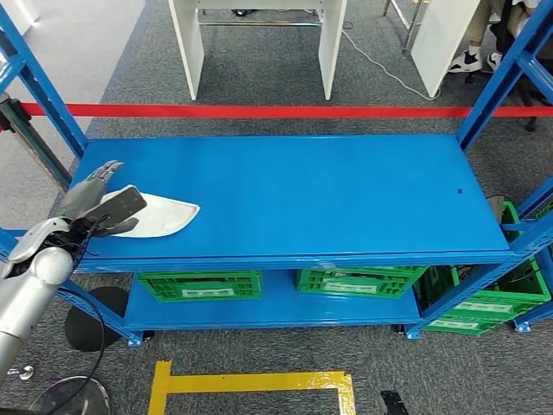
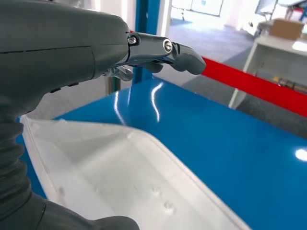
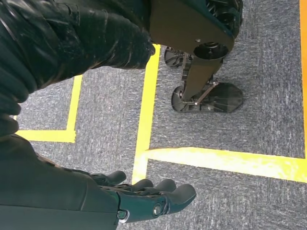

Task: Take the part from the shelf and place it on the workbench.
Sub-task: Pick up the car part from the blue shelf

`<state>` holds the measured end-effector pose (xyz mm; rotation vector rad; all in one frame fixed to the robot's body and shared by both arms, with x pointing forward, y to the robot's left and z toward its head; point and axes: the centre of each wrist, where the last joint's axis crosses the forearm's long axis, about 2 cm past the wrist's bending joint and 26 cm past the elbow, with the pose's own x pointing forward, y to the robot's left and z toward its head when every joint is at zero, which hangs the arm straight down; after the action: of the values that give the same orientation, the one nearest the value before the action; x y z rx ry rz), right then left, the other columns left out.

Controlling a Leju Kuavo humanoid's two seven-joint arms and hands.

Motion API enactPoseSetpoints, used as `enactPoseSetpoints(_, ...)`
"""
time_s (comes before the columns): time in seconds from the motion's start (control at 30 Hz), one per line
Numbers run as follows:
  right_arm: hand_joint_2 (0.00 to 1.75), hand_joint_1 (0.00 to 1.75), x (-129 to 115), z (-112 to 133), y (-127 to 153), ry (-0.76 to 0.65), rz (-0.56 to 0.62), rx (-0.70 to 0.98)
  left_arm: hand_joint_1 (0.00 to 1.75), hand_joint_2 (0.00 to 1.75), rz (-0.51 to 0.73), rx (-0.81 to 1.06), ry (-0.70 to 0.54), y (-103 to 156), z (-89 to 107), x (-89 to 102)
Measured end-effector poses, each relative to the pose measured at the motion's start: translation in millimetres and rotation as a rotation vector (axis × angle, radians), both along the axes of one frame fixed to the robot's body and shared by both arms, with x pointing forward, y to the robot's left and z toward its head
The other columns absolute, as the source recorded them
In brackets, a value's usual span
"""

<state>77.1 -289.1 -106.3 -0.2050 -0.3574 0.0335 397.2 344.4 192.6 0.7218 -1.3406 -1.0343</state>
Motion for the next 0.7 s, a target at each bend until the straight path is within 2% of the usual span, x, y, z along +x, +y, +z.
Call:
enactPoseSetpoints(0.27, 1.75, 0.00, -0.9, -0.2, -0.1, 0.001, 0.005, -0.002, 0.00, 1.75, -0.046, 0.044, 0.100, -0.2, -9.8, -7.2)
enactPoseSetpoints(0.7, 1.75, 0.00, -1.0, -0.2, -0.2, 0.005, 0.013, -0.004, 0.00, 1.75, -0.082, 0.106, 0.155, 2.7, -18.0, -12.4)
